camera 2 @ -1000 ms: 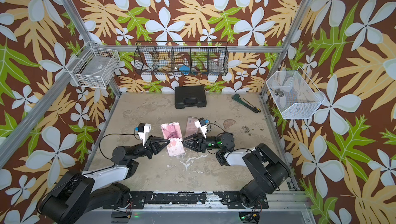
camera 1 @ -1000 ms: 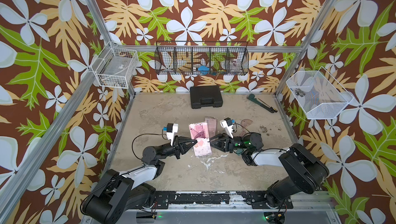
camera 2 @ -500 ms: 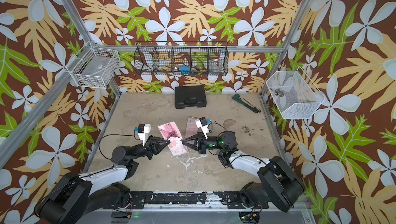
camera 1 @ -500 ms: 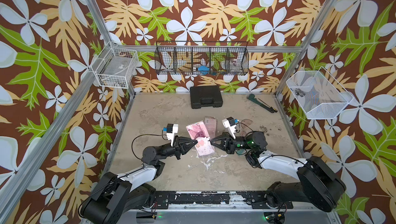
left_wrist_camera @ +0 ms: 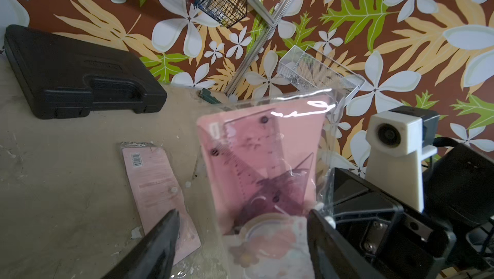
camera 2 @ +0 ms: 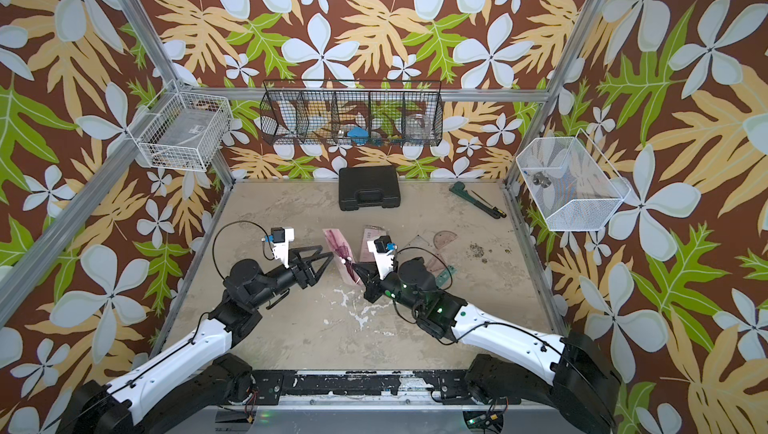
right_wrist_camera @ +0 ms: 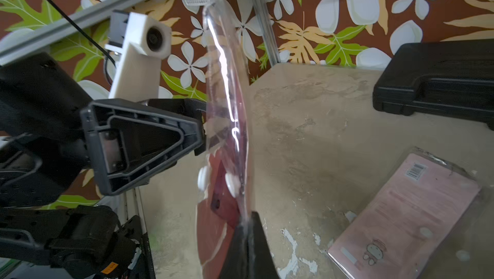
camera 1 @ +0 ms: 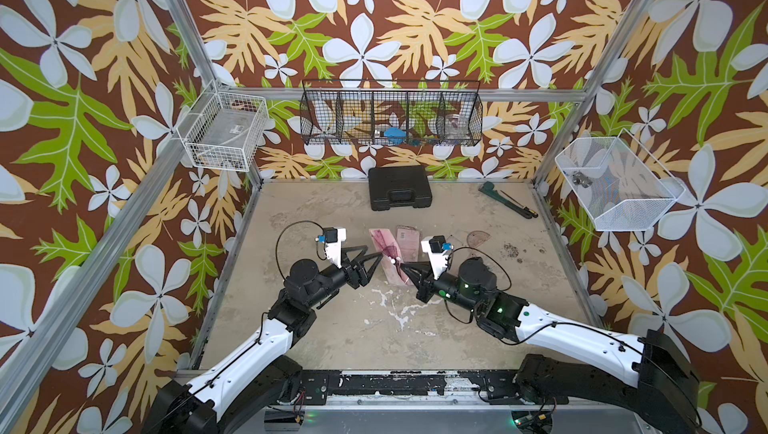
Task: Open the ruler set and take out the ruler
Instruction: Open the ruler set bag.
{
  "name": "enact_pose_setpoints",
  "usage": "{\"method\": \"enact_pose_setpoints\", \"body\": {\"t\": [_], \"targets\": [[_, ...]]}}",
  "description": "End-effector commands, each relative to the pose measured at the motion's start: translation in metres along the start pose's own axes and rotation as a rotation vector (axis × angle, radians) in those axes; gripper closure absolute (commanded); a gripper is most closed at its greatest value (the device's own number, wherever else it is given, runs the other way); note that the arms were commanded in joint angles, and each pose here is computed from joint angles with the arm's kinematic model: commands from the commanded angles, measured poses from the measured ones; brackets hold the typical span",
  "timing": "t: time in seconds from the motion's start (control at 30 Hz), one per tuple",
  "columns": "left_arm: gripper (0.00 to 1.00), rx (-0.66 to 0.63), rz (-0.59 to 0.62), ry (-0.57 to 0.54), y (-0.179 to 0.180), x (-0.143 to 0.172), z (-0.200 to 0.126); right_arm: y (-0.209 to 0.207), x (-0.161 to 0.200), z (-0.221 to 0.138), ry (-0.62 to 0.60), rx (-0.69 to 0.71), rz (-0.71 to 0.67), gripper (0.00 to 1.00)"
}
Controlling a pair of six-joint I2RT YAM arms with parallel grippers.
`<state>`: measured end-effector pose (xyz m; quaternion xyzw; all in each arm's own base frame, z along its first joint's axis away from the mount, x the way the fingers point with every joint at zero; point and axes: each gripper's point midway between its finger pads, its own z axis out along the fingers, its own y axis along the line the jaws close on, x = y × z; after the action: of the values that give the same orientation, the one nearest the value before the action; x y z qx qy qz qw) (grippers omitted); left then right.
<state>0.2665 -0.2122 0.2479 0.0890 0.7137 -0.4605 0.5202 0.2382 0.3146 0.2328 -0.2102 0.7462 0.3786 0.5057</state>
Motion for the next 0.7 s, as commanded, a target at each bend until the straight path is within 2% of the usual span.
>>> {"method": "enact_pose_setpoints", "body": {"t": [0.0,0.07,0.47,0.6,0.67], "targets": [[0.23,-0.120,0.036,0.026,0.015,0.011,0.000,-0.033,-0.003,0.002,-0.044,0.220,0.005,1.00],[0.19,-0.126,0.041,0.038,0.015,0.017,0.001,-0.035,-0.001,0.004,-0.042,0.239,0.016,1.00],[0.17,-0.117,0.056,0.136,0.003,0.050,0.026,-0.032,0.006,0.013,-0.017,0.216,0.091,1.00],[0.24,-0.159,0.056,0.145,0.013,0.056,0.031,-0.027,0.009,0.015,-0.014,0.186,0.111,1.00],[0.36,-0.194,0.058,0.147,0.020,0.058,0.032,-0.026,0.008,0.014,-0.020,0.177,0.117,1.00]]}}
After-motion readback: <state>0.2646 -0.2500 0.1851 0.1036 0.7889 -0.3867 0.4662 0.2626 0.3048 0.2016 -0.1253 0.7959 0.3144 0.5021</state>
